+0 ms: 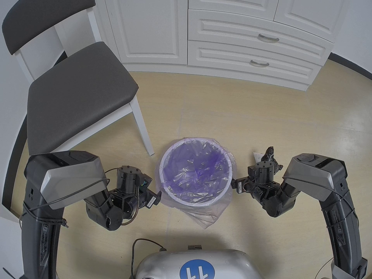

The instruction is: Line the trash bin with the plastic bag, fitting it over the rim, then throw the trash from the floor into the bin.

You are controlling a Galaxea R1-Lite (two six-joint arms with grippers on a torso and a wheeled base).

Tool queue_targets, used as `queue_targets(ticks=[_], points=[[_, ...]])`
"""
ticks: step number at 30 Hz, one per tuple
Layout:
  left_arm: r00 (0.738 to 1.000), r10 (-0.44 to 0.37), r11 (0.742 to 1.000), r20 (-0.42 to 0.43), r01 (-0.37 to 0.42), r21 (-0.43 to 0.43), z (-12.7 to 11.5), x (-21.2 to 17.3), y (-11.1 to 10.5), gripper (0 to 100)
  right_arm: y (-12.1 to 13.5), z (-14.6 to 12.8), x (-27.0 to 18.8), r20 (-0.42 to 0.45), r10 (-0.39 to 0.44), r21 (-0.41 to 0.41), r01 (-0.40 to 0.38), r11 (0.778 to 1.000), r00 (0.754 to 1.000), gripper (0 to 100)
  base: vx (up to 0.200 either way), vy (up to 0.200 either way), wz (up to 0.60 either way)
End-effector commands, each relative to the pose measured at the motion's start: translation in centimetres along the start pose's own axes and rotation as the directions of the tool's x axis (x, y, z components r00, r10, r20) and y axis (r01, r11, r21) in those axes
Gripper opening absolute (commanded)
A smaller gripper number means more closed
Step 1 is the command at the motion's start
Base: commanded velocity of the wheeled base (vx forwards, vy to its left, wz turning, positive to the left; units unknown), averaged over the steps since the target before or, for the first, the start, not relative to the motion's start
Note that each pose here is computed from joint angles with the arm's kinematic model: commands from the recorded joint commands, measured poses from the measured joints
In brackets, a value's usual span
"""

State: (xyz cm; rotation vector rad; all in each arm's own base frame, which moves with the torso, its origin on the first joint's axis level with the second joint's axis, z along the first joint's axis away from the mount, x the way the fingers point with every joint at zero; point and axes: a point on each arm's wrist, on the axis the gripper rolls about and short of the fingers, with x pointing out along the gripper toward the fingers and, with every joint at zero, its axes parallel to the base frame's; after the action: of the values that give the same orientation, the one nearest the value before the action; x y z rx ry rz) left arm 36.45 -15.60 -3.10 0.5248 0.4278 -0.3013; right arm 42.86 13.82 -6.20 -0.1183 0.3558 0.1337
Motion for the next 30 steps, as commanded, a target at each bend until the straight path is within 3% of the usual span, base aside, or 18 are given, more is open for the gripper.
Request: queue_targets(ticks=[1,10,15,30], points=[[1.0,0.0,1.0,-0.001,0.0,0.002,0.0,0.0,0.0,100,0.1,0.2,-0.4,0.004,-0.002,-0.002,0.002,1.0,1.0,100,0.0,0.0,0.0],[1.0,-0.003,1.0,-0.016,0.004,0.002,-0.7,0.8,-0.3,100,0.7,3.8,-5.1,0.05,0.03,-0.017,-0.029,0.999,0.998,100,0.0,0.0,0.0],[0.999,0.012,1.0,-0.038,-0.012,-0.01,-2.5,3.6,-0.5,100,1.1,6.1,-9.1,0.072,0.062,-0.035,-0.059,0.998,0.996,100,0.0,0.0,0.0],[0.998,0.023,0.999,-0.058,-0.025,-0.046,-2.4,4.9,0.2,100,0.8,6.9,-10.1,0.09,0.057,-0.047,-0.053,0.997,0.994,100,0.0,0.0,0.0]])
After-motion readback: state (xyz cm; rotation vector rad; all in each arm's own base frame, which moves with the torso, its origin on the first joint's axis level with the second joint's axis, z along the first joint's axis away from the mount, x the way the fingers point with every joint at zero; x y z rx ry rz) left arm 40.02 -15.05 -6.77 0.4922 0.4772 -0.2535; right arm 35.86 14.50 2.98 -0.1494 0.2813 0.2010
